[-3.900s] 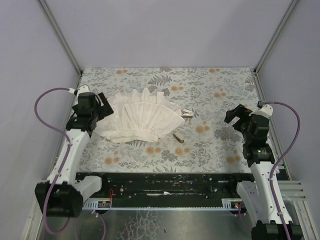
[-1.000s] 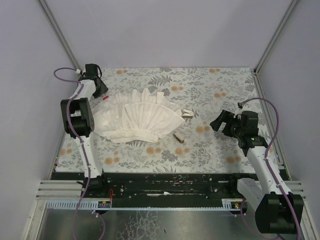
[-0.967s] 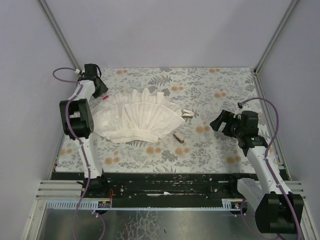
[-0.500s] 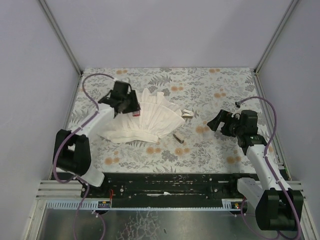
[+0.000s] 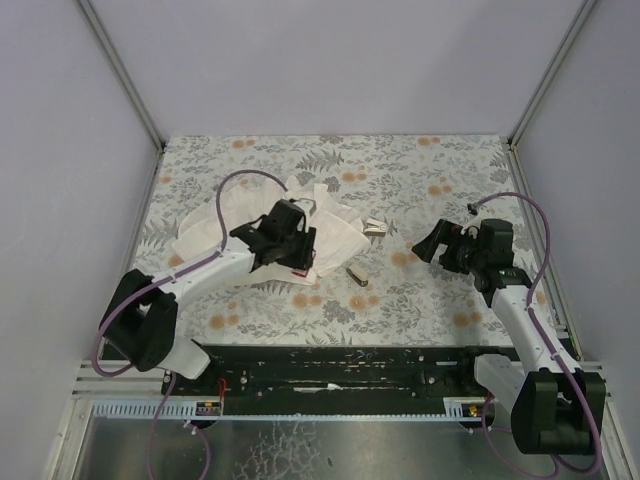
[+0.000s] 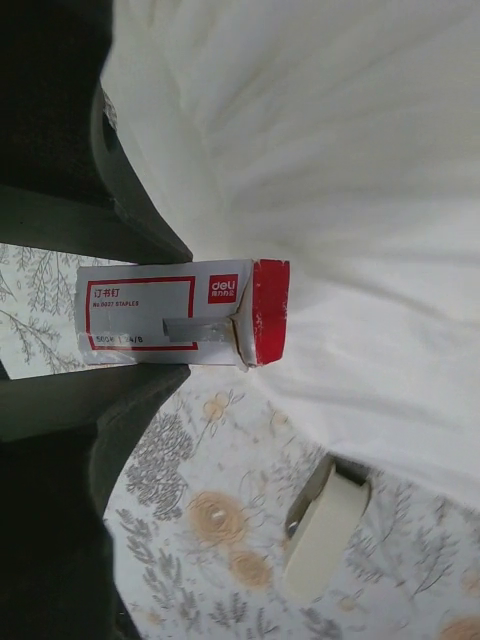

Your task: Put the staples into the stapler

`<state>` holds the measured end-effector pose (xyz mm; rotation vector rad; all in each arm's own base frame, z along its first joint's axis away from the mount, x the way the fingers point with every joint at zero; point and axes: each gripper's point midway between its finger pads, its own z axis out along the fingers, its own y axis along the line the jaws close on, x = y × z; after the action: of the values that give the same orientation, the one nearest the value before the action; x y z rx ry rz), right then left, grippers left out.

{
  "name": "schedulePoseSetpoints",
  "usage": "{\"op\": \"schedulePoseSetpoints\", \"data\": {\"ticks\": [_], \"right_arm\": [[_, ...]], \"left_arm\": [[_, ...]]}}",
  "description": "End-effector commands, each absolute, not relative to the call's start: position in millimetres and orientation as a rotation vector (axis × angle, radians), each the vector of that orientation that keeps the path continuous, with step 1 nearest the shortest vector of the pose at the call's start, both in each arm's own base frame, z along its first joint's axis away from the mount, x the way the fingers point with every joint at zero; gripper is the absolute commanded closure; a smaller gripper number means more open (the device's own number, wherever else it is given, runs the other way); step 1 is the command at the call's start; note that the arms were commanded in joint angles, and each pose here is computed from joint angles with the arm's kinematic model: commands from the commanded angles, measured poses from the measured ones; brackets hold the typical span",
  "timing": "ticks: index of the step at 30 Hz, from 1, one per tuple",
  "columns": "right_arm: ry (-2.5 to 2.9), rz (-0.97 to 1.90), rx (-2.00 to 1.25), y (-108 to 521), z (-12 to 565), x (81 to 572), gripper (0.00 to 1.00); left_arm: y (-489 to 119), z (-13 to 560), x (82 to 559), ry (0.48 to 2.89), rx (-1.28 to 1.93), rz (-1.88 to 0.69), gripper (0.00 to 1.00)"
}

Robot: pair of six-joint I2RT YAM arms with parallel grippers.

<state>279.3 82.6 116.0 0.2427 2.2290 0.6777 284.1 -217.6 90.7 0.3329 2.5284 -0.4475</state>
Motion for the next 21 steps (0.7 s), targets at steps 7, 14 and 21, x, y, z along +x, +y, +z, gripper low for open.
{"op": "schedulePoseSetpoints", "data": {"ticks": [7, 14, 21], "right_arm": [[2.179, 0.688, 0.193, 86.0, 130.9, 289.8, 0.01], [2.180, 0.685, 0.191, 85.8, 130.1, 289.3, 0.01], [2.173, 0.679, 0.189, 85.0, 131.8, 288.8, 0.01]], "left_arm": [[-283.8, 67.5, 224.8, 2.505, 0.839, -0.442, 0.60], [-316.6, 51.9, 199.4, 2.486, 1.019, -0.437, 0.61], [-340.7, 42.9, 182.2, 2.463, 1.123, -0.428, 0.61]]}}
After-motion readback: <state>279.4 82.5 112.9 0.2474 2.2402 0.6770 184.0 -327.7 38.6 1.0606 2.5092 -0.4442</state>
